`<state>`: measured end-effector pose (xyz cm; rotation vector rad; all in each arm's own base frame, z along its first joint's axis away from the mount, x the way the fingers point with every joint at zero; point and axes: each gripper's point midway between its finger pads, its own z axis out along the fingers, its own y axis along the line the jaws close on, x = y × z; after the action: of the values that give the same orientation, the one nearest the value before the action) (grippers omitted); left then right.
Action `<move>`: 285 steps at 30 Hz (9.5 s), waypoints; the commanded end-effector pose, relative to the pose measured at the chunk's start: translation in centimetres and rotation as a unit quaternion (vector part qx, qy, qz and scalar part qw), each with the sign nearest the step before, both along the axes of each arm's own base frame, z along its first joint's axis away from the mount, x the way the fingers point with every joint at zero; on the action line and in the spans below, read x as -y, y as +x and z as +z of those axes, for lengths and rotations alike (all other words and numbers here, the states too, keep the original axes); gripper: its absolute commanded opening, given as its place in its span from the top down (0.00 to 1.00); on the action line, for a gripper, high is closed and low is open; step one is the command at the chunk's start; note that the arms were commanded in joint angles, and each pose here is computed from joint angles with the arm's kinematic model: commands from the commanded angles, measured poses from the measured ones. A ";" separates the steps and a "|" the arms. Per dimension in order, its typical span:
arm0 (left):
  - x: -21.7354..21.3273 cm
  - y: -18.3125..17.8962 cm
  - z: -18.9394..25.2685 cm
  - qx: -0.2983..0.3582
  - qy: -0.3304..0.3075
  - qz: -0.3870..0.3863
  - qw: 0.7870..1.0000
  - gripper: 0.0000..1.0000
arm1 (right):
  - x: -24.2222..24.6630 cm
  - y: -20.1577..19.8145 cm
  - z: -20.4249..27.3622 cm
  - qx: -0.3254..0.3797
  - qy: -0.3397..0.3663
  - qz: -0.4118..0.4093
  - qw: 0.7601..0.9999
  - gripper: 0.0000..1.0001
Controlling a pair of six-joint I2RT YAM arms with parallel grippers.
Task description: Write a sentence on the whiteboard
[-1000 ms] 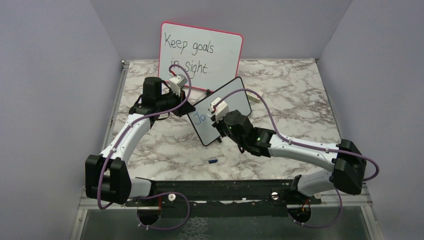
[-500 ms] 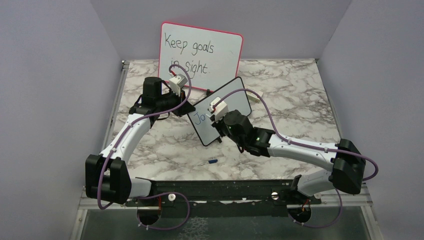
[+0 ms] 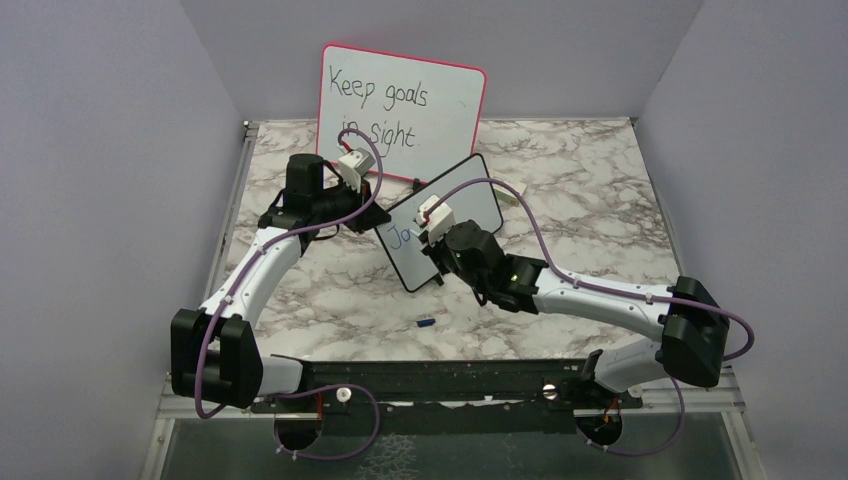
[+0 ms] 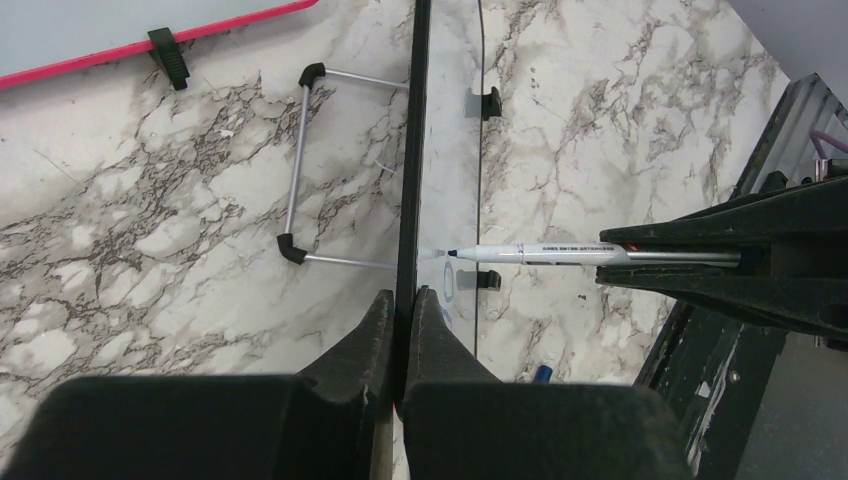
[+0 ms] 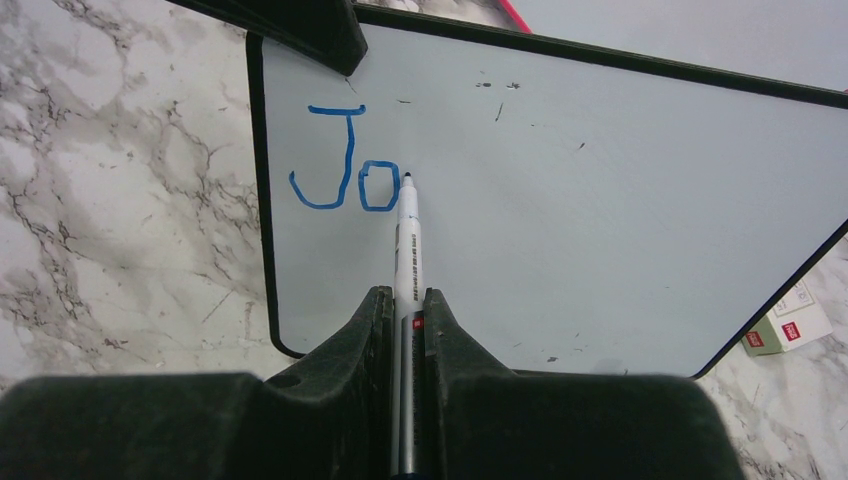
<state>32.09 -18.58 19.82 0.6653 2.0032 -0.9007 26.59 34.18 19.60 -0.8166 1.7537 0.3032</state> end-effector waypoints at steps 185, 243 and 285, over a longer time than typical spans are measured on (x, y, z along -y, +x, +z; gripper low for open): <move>-1.5 0.1 -3.8 -0.035 0.061 0.027 0.997 1.00 | 4.8 3.0 2.1 0.009 0.055 -0.030 0.998 1.00; -1.4 0.0 -3.9 -0.038 0.059 0.022 0.997 1.00 | 4.2 6.3 3.2 0.043 0.067 -0.060 0.995 1.00; -1.5 0.1 -4.1 -0.038 0.063 0.025 0.997 1.00 | 4.2 3.9 -0.9 -0.029 0.008 -0.009 0.999 1.00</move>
<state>32.43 -18.45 19.48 0.6726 2.0064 -0.8856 31.04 30.15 19.92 -0.7365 1.7586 0.3360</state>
